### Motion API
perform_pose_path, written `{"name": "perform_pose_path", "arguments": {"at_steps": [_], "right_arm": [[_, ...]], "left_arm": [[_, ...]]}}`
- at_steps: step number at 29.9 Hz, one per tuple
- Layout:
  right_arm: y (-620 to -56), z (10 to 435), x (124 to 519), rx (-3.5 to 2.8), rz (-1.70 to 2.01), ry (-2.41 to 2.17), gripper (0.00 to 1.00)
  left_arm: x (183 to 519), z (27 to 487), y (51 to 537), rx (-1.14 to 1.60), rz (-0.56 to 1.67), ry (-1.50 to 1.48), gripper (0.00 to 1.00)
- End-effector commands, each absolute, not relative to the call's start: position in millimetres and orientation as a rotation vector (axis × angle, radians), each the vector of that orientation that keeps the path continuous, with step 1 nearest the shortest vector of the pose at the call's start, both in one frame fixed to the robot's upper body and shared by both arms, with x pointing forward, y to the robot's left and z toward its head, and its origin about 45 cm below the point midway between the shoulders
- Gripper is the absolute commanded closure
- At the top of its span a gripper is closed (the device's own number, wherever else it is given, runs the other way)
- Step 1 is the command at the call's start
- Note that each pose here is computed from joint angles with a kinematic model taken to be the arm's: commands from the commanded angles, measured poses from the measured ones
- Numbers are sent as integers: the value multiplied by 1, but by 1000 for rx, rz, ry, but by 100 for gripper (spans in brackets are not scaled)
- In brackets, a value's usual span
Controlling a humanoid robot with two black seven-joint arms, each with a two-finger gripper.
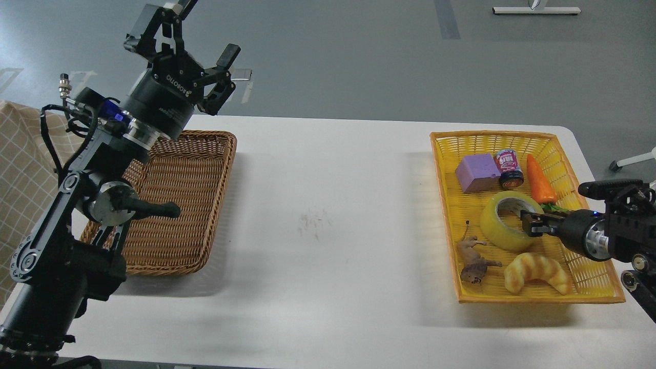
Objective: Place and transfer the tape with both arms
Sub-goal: 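Close the right gripper on the clear tape roll's rim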
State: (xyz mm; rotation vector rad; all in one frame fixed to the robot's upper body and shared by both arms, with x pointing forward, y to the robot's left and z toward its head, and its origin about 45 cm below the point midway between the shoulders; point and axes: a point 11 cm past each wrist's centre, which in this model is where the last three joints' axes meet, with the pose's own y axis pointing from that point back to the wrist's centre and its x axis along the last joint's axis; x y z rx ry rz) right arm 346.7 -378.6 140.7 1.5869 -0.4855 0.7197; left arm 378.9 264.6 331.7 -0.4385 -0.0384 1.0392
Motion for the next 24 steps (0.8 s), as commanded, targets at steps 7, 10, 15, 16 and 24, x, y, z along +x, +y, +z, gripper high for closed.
{"name": "perform_pose_path", "arguments": {"at_steps": [7,10,15,16,24], "right_arm": [[-379,141,347,1587,718,-485,64],[-379,142,346,1591,716,-477,69],[-383,145,348,1583,718,-481,72],[-382,147,349,1583,724,-483,72],[-380,157,356,1579,754,-495,74]], "left_arm": [[379,332,265,-439,1040,-39,2],[379,331,265,-438,1041,-38,2],[379,332,266,-436,1040,-40,2],[379,332,266,-436,1042,-40,2],[379,332,265,-439,1041,-37,2]]}}
